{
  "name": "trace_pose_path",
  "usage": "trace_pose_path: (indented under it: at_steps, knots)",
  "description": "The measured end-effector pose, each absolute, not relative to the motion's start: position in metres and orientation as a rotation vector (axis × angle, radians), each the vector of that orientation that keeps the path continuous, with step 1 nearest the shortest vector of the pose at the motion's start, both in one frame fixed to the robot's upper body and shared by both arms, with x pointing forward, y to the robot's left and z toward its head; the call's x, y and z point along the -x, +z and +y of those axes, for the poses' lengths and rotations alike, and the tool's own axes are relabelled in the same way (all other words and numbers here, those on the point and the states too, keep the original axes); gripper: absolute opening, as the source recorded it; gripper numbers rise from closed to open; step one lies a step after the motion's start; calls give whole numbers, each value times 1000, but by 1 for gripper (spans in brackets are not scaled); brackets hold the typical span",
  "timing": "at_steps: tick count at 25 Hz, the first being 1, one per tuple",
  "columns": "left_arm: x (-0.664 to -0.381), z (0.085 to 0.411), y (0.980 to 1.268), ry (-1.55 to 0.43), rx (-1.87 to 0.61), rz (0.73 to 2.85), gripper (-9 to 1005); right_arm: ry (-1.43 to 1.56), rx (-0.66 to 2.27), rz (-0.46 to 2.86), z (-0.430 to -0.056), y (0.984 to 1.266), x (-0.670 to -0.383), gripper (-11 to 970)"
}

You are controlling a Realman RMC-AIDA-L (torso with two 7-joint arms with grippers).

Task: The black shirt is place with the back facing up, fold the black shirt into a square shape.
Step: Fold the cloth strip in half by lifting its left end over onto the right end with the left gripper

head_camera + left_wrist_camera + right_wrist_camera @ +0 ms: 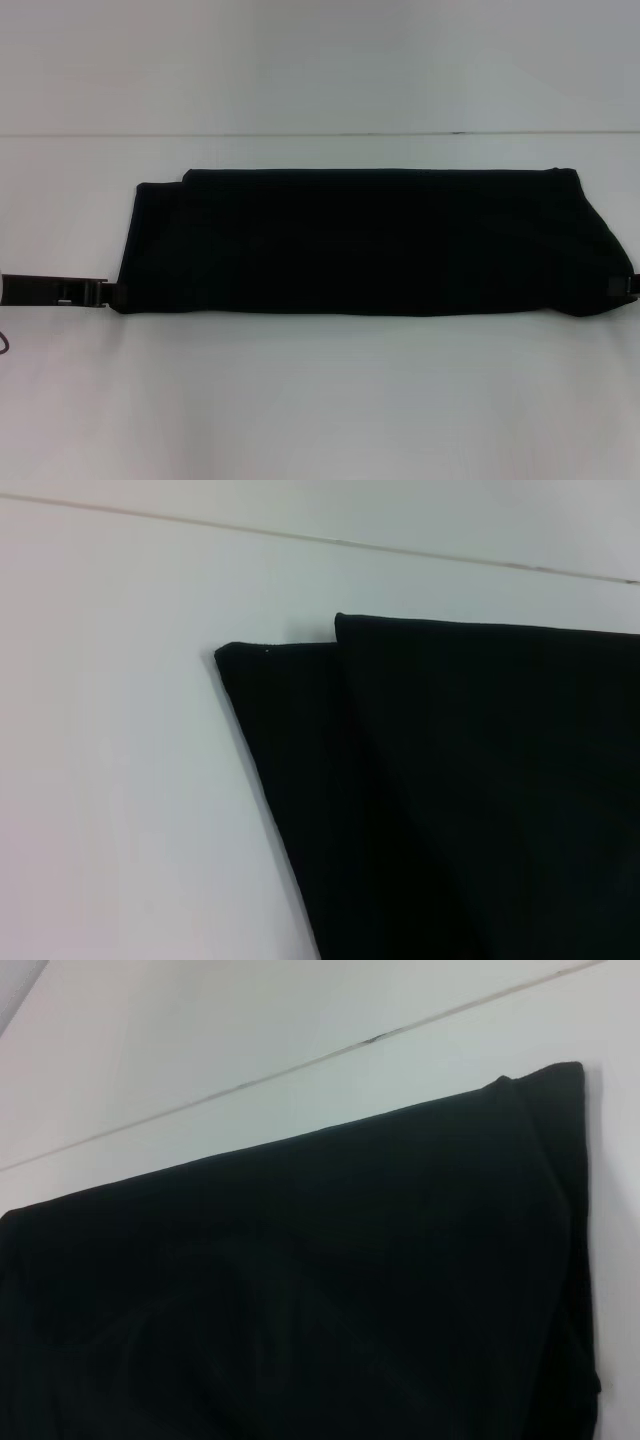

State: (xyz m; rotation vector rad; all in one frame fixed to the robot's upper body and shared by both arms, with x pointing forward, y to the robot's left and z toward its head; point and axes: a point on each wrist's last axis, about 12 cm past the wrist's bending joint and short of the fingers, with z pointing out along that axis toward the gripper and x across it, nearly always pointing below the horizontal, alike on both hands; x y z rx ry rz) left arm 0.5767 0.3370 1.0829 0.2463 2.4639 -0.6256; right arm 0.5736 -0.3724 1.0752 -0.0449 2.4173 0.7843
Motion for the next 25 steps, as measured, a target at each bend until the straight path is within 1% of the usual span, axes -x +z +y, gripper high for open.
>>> trace_pose_path:
  at_steps: [4,16,23,25]
  knots:
    - [-577,337,1083,-623,-246,2463,8,778,40,2420,-376,1075,-572,16]
    - [-575,351,1089,-570,-219,2445,7,817,30,2406,-384,1072,-558,67]
    - [-573,353,1089,-577,-219,2440,8,838,19,2386,-384,1073,-557,97]
    - [-573,353,1089,-587,-219,2439,23,847,5,2374,-384,1073,-556,106]
